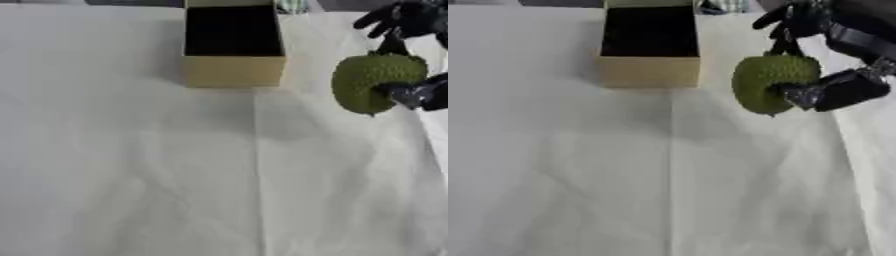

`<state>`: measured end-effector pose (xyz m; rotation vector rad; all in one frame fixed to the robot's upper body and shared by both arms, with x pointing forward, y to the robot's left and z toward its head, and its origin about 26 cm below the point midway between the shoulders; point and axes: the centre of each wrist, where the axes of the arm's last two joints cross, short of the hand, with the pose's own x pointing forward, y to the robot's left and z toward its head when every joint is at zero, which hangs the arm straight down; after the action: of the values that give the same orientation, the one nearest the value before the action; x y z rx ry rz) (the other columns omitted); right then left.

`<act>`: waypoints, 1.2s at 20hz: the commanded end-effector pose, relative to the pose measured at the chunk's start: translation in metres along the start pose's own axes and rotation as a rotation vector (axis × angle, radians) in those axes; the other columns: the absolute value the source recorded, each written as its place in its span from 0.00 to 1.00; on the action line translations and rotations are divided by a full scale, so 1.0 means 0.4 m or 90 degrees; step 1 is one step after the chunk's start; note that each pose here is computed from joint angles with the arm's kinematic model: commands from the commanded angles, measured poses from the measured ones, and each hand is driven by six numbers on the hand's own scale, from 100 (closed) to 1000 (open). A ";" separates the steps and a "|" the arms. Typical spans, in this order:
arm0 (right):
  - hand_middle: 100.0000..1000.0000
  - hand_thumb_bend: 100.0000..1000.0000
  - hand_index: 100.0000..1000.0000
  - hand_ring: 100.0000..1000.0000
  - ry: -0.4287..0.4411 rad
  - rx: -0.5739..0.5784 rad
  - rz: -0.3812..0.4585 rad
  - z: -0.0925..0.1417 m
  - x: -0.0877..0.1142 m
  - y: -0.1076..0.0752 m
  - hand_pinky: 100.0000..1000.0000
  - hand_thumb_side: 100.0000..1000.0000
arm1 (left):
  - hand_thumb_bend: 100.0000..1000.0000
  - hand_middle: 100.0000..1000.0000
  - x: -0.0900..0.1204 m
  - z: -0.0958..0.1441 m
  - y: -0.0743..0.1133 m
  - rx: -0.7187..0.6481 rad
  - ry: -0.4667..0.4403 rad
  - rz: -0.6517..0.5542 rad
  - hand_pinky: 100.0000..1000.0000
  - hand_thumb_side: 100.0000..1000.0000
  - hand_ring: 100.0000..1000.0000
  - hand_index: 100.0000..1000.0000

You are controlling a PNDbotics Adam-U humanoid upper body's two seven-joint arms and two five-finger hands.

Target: Pick up objects on the table and place them in the box.

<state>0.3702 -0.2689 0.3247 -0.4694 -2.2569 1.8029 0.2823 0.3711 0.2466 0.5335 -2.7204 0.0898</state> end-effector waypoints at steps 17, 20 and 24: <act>0.18 0.00 0.48 0.82 0.046 -0.066 -0.019 -0.140 -0.174 -0.055 0.71 0.00 | 0.03 0.56 0.011 -0.024 0.004 -0.015 -0.024 0.003 0.44 0.38 0.49 0.66; 0.19 0.00 0.50 0.81 0.048 -0.069 -0.017 -0.142 -0.178 -0.053 0.69 0.00 | 0.02 0.56 0.011 -0.025 0.004 -0.015 -0.025 0.004 0.44 0.38 0.49 0.66; 0.20 0.00 0.50 0.80 0.085 -0.113 -0.043 -0.181 -0.194 -0.068 0.69 0.00 | 0.01 0.56 0.012 -0.036 -0.008 -0.023 -0.035 0.017 0.44 0.39 0.49 0.66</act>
<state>0.4664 -0.2339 0.3564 -0.4812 -2.2994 1.5416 0.2860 0.3678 0.2523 0.4937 -2.7490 0.0664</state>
